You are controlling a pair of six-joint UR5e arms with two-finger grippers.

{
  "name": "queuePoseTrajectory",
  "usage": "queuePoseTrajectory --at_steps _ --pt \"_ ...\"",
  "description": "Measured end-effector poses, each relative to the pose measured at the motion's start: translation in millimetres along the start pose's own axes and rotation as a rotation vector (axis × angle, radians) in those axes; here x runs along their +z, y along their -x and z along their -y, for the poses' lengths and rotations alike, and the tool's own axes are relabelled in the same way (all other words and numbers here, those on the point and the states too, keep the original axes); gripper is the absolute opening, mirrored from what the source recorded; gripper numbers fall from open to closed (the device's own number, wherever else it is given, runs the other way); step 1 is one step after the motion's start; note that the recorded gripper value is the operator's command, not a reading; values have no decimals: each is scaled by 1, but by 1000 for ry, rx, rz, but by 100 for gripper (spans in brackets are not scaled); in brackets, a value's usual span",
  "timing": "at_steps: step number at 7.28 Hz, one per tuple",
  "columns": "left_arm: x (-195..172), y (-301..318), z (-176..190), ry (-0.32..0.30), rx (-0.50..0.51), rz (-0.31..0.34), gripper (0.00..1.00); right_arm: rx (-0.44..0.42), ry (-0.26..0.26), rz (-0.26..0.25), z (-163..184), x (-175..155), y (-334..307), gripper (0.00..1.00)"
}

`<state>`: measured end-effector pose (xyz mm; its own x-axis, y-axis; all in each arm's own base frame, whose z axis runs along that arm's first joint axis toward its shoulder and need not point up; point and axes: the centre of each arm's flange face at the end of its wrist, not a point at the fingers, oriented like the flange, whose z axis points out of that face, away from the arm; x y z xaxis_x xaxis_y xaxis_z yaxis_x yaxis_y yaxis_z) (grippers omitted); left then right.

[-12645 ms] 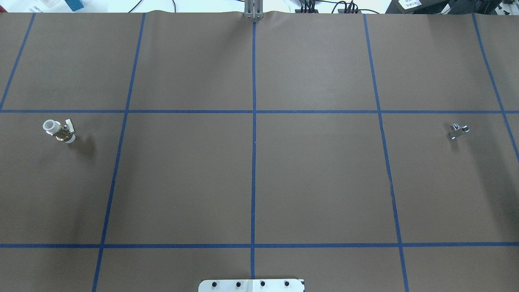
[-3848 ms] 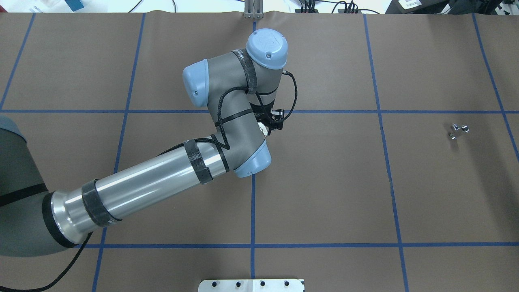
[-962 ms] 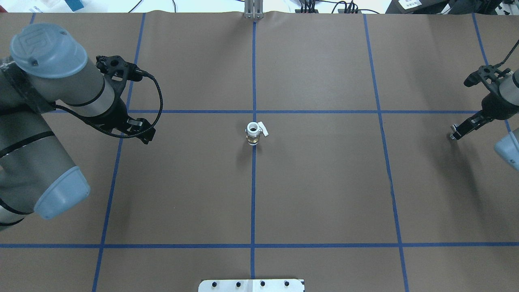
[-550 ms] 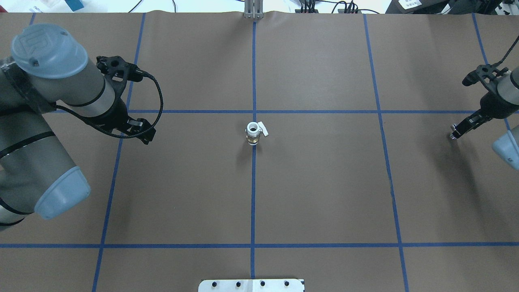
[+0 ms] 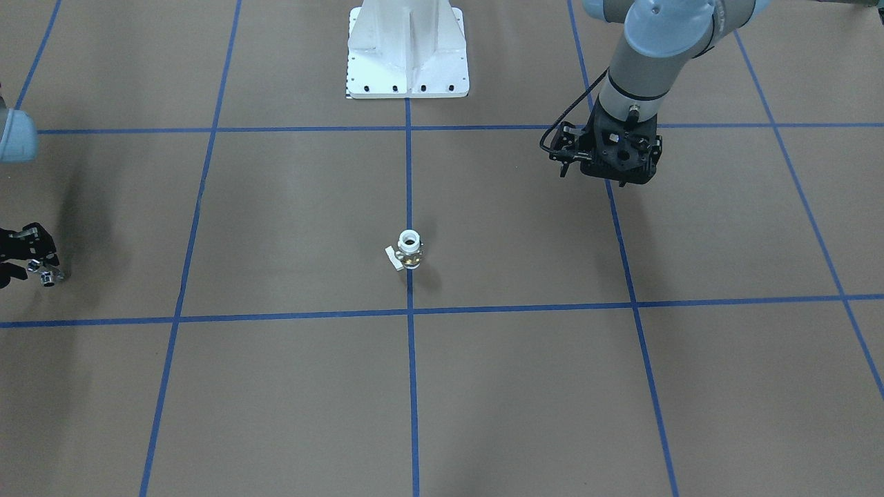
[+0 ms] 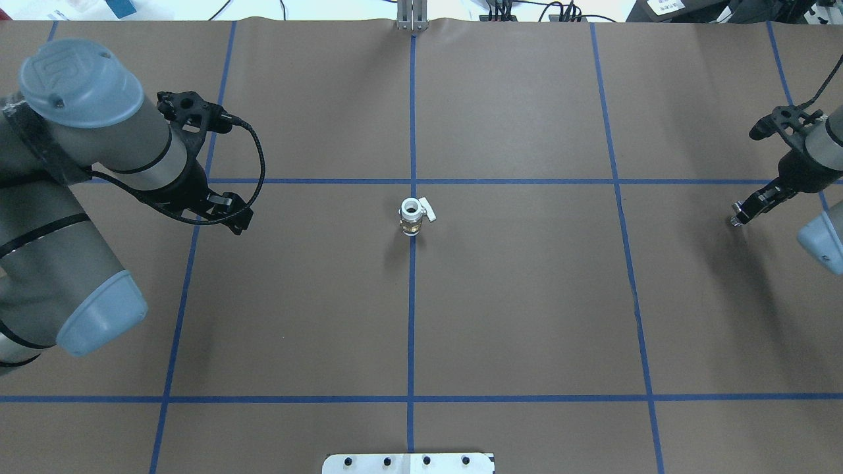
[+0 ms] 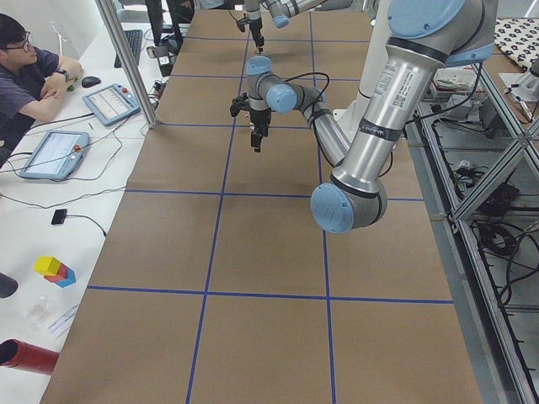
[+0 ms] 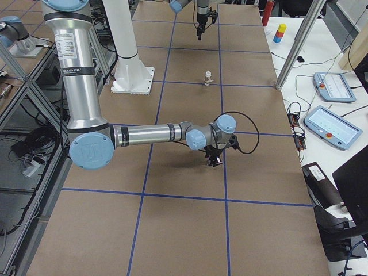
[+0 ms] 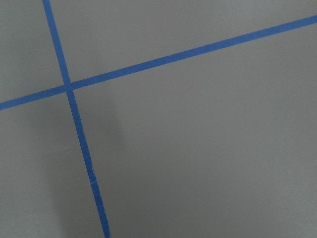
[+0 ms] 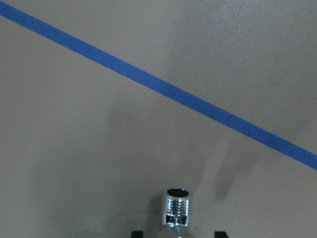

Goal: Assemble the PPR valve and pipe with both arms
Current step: 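Lower the right gripper onto the chrome elbow fitting and grasp it, then lift the chrome fitting with the right gripper and carry it toward the valve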

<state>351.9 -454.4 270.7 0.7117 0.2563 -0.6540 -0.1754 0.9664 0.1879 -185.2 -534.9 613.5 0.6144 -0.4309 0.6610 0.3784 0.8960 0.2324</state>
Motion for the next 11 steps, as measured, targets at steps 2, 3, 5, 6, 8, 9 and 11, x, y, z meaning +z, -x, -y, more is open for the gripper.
queuePoseTrajectory --at_steps 2,3,5,6,8,9,11 --pt "1 0 0 2 0 1 100 1 0 0 0 0 0 14" --pt "1 0 0 2 0 1 100 1 0 -1 0 0 0 0" --pt "1 -1 0 1 0 0 100 1 -3 -1 0 -2 0 0" --pt "1 -1 0 1 0 1 100 0 -16 -1 4 -9 2 0" --pt "-3 2 1 -4 -1 -2 100 42 -51 -2 37 -59 7 0" --pt "-4 9 1 -7 9 3 100 75 -51 -6 61 -98 23 0" --pt "-5 58 1 -8 59 37 100 176 -66 -3 105 -174 88 0"
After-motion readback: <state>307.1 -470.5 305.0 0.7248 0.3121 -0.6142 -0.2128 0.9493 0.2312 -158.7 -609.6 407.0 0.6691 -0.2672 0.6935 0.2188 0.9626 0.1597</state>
